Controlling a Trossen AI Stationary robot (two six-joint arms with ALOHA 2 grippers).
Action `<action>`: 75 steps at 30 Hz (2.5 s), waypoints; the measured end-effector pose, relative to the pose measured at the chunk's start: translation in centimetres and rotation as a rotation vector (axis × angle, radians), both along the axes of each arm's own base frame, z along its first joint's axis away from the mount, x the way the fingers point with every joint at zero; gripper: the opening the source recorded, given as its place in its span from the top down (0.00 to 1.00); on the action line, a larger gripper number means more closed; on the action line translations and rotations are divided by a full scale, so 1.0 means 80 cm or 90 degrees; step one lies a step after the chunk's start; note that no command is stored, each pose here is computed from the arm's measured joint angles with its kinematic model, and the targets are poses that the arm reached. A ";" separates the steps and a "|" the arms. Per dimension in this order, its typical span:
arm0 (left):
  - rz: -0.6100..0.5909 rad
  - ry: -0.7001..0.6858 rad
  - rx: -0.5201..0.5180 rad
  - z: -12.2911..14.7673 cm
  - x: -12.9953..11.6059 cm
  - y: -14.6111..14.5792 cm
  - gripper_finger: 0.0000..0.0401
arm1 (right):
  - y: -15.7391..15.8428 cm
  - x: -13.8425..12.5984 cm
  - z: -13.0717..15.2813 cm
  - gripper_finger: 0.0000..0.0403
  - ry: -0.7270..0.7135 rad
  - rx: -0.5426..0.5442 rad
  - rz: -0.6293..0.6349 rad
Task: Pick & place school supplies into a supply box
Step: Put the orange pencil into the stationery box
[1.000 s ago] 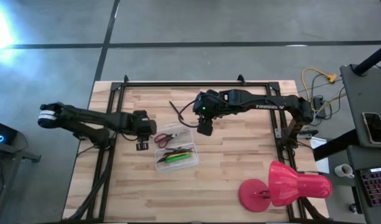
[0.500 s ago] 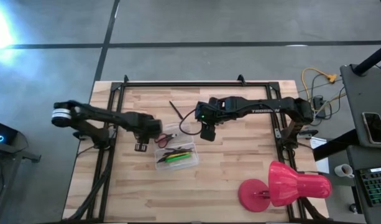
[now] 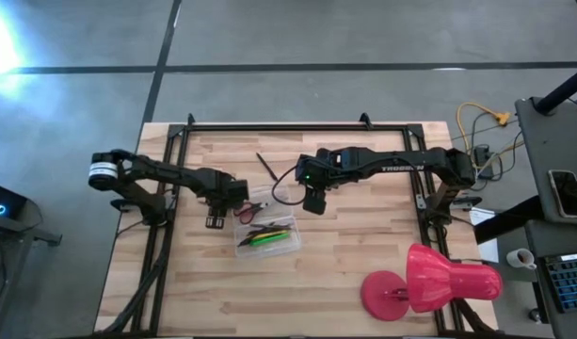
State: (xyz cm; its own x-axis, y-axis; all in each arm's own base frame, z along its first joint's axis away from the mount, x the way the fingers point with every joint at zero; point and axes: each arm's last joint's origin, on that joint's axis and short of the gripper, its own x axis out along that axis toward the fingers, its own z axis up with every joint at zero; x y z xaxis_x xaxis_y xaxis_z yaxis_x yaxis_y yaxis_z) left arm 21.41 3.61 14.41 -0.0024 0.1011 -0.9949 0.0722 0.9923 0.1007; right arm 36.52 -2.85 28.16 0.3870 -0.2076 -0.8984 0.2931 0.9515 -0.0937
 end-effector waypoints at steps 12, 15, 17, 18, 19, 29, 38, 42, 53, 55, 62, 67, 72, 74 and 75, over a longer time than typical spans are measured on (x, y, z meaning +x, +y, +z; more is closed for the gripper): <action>0.130 -0.031 -0.080 -0.003 0.004 -0.004 0.97 | 0.000 0.001 0.000 0.55 -0.006 -0.001 0.001; 0.218 -0.040 -0.113 -0.001 0.007 -0.006 0.98 | 0.000 0.001 0.000 0.55 -0.006 -0.001 0.001; 0.317 -0.037 -0.145 0.001 0.007 -0.007 0.98 | 0.000 0.001 0.000 0.55 -0.007 -0.001 0.001; 0.362 -0.032 -0.160 0.002 0.008 -0.008 0.98 | 0.000 0.001 0.000 0.55 -0.007 -0.001 0.001; 0.403 -0.026 -0.175 0.002 0.007 -0.010 0.98 | 0.000 0.001 0.000 0.55 -0.007 -0.001 0.001; 0.574 0.046 -0.169 0.003 -0.020 -0.039 0.98 | 0.000 0.003 0.001 0.55 -0.017 -0.002 0.001; 0.771 -0.094 -0.090 0.036 -0.062 -0.040 0.99 | -0.001 0.006 0.002 0.55 -0.038 -0.004 0.001; 0.825 -0.226 -0.081 0.067 -0.077 -0.036 0.99 | -0.001 0.007 0.002 0.55 -0.038 -0.004 0.001; 0.608 -0.640 -0.186 0.167 -0.012 -0.031 0.99 | -0.001 0.007 0.002 0.55 -0.040 -0.005 0.001; 0.570 -0.604 -0.165 0.164 0.009 -0.031 0.99 | -0.001 0.007 0.002 0.55 -0.040 -0.005 0.001; 0.414 -0.432 -0.200 0.128 0.094 -0.038 0.99 | 0.000 -0.001 0.012 0.55 -0.046 0.003 -0.018; 0.366 -0.283 -0.264 0.098 0.126 -0.044 0.99 | -0.001 -0.015 0.023 0.55 -0.037 -0.013 -0.047; 0.343 -0.177 -0.298 0.081 0.130 -0.061 0.99 | 0.000 -0.025 0.031 0.55 -0.033 -0.009 -0.069; 0.324 -0.176 -0.317 0.081 0.130 -0.076 0.99 | 0.000 -0.027 0.033 0.55 -0.036 -0.006 -0.076; 0.321 -0.169 -0.330 0.082 0.129 -0.081 0.99 | 0.000 -0.027 0.034 0.55 -0.038 -0.004 -0.079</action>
